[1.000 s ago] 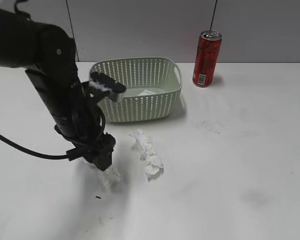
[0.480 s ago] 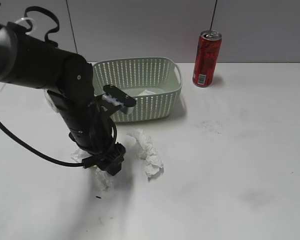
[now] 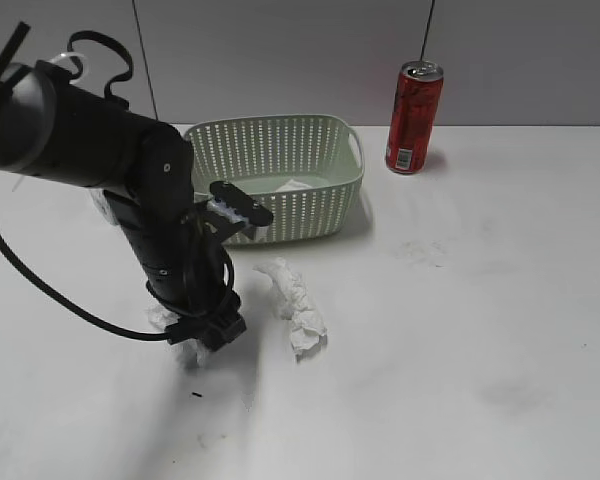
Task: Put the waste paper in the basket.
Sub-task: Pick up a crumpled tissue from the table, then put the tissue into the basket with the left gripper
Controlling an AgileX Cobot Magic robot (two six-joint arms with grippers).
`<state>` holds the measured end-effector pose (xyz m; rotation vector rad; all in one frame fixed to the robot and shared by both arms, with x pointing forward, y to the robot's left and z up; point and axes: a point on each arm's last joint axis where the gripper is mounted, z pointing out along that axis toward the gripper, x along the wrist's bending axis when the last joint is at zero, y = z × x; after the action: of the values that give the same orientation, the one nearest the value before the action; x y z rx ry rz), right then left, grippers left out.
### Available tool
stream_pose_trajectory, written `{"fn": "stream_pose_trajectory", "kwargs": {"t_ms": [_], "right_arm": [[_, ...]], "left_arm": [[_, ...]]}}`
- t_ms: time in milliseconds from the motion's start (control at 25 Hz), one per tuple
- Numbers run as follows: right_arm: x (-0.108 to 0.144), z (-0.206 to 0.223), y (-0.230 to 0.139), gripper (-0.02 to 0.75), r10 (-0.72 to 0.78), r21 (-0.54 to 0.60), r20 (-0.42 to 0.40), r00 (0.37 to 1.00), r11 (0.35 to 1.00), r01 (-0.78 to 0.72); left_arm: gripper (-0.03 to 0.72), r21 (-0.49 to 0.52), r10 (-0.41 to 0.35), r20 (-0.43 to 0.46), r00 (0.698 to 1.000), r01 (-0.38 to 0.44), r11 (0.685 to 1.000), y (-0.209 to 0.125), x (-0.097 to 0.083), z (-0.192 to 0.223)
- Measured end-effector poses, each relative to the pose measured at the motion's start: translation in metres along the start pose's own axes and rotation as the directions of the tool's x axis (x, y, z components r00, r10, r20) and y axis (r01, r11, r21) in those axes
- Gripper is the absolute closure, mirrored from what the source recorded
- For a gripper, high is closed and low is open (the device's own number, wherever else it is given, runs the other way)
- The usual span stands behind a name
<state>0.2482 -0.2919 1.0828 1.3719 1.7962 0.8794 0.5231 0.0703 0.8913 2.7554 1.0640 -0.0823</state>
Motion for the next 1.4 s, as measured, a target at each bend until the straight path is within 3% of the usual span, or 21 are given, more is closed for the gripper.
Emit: {"fn": "stream_pose_trajectory", "kwargs": {"t_ms": [80, 160, 320, 480, 560, 680, 800, 880, 1000, 1240, 1320, 1400], "right_arm": [[-0.001, 0.0, 0.0, 0.166, -0.004, 0.002, 0.007, 1.0, 1.0, 0.004], [-0.001, 0.0, 0.0, 0.166, -0.005, 0.003, 0.009, 1.0, 1.0, 0.005], [-0.001, 0.001, -0.001, 0.166, -0.006, 0.009, 0.01, 1.0, 1.0, 0.006], [0.0, 0.007, -0.007, 0.166, -0.005, 0.034, 0.006, 1.0, 0.999, 0.004], [0.0, 0.011, -0.01, 0.166, -0.004, 0.051, 0.003, 1.0, 0.999, 0.003], [0.001, 0.016, -0.015, 0.166, -0.002, 0.075, -0.002, 1.0, 0.997, 0.002], [0.001, 0.023, -0.02, 0.166, 0.022, 0.091, -0.004, 1.0, 0.996, -0.022], [0.002, 0.028, -0.024, 0.166, 0.057, 0.077, -0.003, 0.998, 0.995, -0.056], [0.004, 0.033, -0.029, 0.166, 0.09, 0.025, -0.008, 0.996, 0.996, -0.089], [0.005, 0.033, -0.031, 0.166, 0.1, -0.012, -0.008, 0.995, 0.995, -0.1], [0.005, 0.033, -0.031, 0.166, 0.101, -0.013, -0.009, 0.995, 0.995, -0.101], [0.005, 0.033, -0.031, 0.166, 0.102, -0.015, -0.008, 0.995, 0.995, -0.102]], "left_arm": [[0.573, 0.001, -0.001, 0.001, 1.0, 0.001, 1.0, 0.0, 0.0, 0.0], [0.645, 0.017, 0.005, 0.004, 1.0, -0.006, 1.0, 0.0, 0.0, -0.002], [0.65, -0.02, 0.047, -0.016, 0.999, -0.047, 0.999, 0.015, -0.001, -0.032], [0.654, -0.224, 0.086, -0.091, 0.992, -0.105, 0.969, 0.048, -0.003, -0.097], [0.655, -0.362, 0.09, -0.147, 0.985, -0.138, 0.922, 0.067, -0.003, -0.128], [0.656, -0.575, 0.058, -0.234, 0.971, -0.187, 0.796, 0.092, 0.0, -0.159], [0.656, -0.711, 0.012, -0.288, 0.958, -0.222, 0.668, 0.108, 0.004, -0.168], [0.656, -0.744, -0.006, -0.304, 0.953, -0.233, 0.626, 0.115, 0.007, -0.162], [0.657, -0.735, -0.004, -0.319, 0.948, -0.244, 0.633, 0.124, 0.014, -0.135], [0.653, -0.657, 0.025, -0.325, 0.945, -0.245, 0.713, 0.129, 0.027, -0.075], [0.614, -0.62, 0.031, -0.313, 0.949, -0.229, 0.751, 0.126, 0.031, -0.063], [0.489, -0.58, 0.036, -0.301, 0.953, -0.213, 0.786, 0.122, 0.034, -0.057]]}}
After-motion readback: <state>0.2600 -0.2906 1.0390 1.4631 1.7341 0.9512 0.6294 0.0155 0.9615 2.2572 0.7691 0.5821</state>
